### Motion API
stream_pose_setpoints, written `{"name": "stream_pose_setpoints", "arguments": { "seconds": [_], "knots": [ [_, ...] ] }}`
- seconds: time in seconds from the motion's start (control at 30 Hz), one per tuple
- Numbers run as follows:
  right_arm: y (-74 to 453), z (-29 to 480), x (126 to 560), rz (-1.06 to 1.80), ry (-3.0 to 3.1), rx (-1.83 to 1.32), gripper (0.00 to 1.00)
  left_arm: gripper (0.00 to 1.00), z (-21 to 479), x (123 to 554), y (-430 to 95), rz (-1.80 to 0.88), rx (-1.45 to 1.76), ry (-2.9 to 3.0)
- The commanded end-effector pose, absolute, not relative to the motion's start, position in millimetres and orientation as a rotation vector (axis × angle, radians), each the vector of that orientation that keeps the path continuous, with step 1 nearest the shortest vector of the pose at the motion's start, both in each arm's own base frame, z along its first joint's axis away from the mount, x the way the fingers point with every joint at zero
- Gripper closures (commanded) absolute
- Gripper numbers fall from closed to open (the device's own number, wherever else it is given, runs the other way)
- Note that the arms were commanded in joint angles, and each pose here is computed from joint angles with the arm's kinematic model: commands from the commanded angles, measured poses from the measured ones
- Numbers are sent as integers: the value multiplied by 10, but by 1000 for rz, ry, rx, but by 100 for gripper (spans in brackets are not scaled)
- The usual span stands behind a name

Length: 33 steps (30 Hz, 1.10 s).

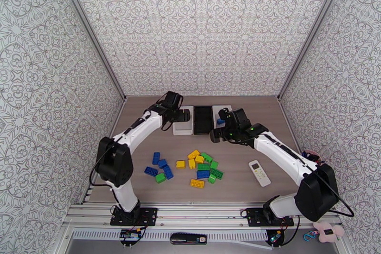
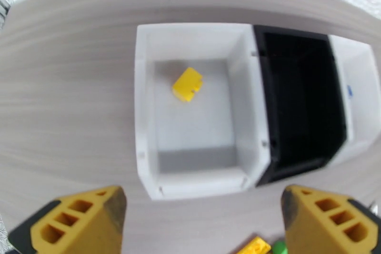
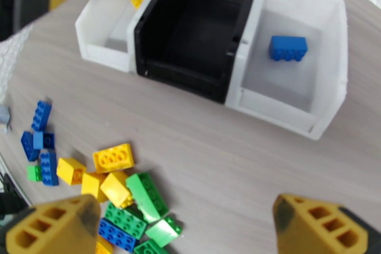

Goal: Sort the legos into containers by color

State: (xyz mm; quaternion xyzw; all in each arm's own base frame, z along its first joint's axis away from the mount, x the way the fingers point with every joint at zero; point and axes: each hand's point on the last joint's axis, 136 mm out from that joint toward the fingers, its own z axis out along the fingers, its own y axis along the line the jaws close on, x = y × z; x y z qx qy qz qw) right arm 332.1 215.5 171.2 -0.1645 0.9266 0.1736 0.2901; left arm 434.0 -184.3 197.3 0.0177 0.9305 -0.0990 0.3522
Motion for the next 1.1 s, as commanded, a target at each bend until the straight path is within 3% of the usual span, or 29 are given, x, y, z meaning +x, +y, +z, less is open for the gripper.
{"name": "stream_pose_setpoints", "arguments": {
  "seconds": [0.0, 0.47, 1.07],
  "knots": [
    [2296, 1652, 3211, 468, 2503, -563, 0, 8, 2164, 4175, -1903, -306, 166, 2303],
    [2691, 1055, 2823, 382, 2656, -891, 14, 1, 2289, 3098, -1902, -443, 554, 1913],
    [2725, 436, 2734, 254, 2790, -992, 42, 0, 2034, 2540, -2137, -504, 939, 1863]
  ]
}}
